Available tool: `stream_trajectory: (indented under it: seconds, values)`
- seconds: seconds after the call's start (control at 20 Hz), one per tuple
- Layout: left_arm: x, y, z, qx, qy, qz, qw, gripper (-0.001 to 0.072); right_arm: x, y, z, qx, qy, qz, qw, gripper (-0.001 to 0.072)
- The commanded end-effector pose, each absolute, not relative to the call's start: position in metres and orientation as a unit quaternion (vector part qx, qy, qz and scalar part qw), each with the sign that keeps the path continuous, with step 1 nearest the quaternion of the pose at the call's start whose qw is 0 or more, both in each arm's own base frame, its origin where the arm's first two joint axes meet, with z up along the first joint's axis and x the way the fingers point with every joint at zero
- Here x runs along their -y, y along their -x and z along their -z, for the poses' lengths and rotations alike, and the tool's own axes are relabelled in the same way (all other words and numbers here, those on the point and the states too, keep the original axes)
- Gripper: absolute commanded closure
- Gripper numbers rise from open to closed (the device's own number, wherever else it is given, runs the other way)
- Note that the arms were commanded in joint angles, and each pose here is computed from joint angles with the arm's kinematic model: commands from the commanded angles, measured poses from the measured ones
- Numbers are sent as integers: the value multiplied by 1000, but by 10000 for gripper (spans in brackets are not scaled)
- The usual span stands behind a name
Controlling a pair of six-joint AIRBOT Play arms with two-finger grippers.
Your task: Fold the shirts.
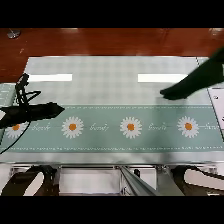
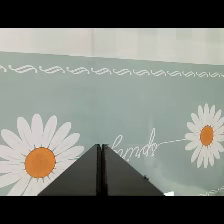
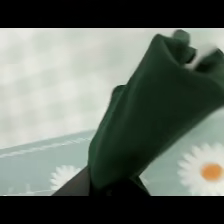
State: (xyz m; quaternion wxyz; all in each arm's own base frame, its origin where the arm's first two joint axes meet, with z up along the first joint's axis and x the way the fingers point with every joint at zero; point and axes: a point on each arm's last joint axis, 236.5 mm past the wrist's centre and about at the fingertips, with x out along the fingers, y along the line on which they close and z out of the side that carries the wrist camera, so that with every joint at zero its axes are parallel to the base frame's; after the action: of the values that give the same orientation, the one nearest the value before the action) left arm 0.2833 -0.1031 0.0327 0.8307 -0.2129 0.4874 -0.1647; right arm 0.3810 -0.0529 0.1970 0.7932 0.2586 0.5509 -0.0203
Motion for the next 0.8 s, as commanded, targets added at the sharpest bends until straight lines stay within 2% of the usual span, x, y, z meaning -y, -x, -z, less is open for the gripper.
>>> stream_trajectory:
  seconds: [0.0,0.15,0.35,0.5,0.55,0.65,0.75]
  values:
    - [103,-283,-32,-487,210,167,831,688,121,-297,-178,-581,-270,159,751,680]
    - [103,-283,-32,-487,210,167,831,688,158,-231,-156,-575,-292,255,720,679]
    - [104,-283,-32,-485,199,174,833,688,182,-140,-115,-562,-332,376,658,679]
    - [104,-283,-32,-485,198,174,834,688,182,-95,-81,-539,-370,437,618,677]
    - [104,-283,-32,-485,198,174,834,688,181,-89,-74,-525,-388,454,606,637]
    - [104,-283,-32,-484,193,177,835,689,183,-91,-70,-523,-398,454,602,75]
    - [103,-285,-33,-479,187,178,839,689,187,-120,-76,-497,-412,423,636,84]
